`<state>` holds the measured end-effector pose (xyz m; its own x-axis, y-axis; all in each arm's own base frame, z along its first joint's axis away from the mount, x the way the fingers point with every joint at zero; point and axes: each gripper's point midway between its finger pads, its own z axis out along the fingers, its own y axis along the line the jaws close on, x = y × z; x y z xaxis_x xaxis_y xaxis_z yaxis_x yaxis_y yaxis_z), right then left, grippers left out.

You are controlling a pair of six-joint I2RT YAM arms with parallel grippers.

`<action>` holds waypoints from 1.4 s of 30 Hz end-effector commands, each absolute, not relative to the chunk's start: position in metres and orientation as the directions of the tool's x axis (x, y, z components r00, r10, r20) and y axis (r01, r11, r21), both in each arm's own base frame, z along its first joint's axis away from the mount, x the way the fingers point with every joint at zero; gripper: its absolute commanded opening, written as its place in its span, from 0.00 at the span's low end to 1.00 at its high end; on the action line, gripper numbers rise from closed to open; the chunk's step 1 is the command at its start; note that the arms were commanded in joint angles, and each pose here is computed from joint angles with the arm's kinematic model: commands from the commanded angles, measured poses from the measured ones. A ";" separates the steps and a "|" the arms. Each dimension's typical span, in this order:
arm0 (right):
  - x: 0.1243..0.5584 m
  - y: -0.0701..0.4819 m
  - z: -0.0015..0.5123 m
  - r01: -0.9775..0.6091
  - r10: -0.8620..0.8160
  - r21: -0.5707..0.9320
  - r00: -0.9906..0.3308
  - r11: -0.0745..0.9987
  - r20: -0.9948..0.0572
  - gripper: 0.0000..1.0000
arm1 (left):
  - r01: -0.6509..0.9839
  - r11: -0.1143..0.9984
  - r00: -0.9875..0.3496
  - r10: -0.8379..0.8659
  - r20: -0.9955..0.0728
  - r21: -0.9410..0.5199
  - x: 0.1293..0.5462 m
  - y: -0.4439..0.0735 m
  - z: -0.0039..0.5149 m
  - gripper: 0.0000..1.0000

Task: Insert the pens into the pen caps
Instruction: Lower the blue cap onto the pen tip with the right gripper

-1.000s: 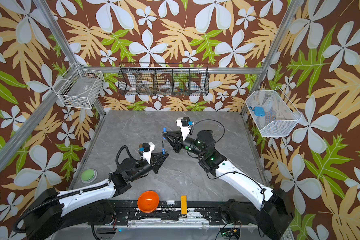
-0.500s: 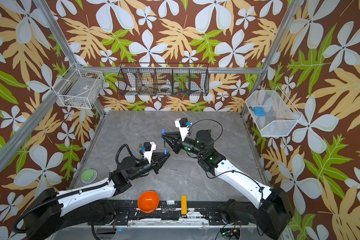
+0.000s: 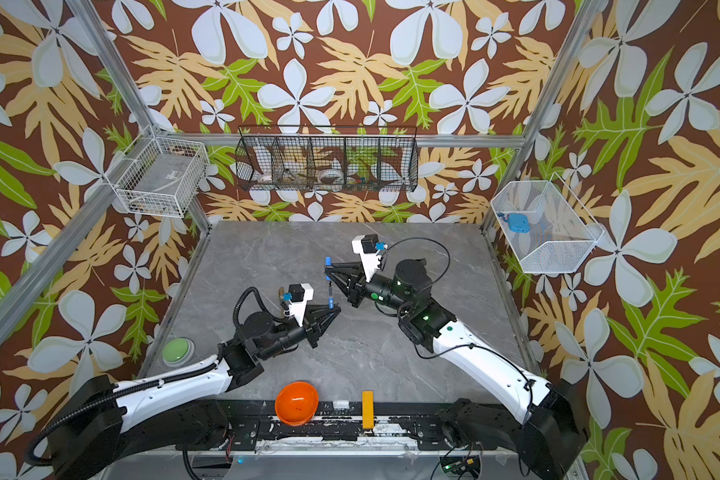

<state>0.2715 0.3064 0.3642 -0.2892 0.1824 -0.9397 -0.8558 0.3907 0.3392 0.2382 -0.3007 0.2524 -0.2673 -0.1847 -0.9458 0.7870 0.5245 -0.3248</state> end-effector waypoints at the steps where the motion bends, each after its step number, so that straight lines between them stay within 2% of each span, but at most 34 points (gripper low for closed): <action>1: 0.273 0.305 0.364 -0.855 0.181 0.328 -0.277 0.401 -0.944 0.18 | 0.793 0.524 -0.240 -0.202 -0.950 -0.311 0.240 -0.300 0.262 0.00; 36: 0.271 0.305 0.347 -0.844 0.156 0.352 -0.315 0.406 -0.936 0.18 | 0.782 0.545 -0.223 -0.207 -0.952 -0.302 0.243 -0.298 0.268 0.00; 42: 0.268 0.306 0.351 -0.848 0.194 0.371 -0.320 0.378 -0.927 0.18 | 0.788 0.541 -0.216 -0.205 -0.955 -0.295 0.244 -0.300 0.271 0.00</action>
<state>0.2702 0.3049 0.3463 -0.3195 0.1681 -0.9326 -0.8435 0.3980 0.3607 0.2428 -0.2996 0.2554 -0.2583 -0.1758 -0.9499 0.7754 0.5487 -0.3124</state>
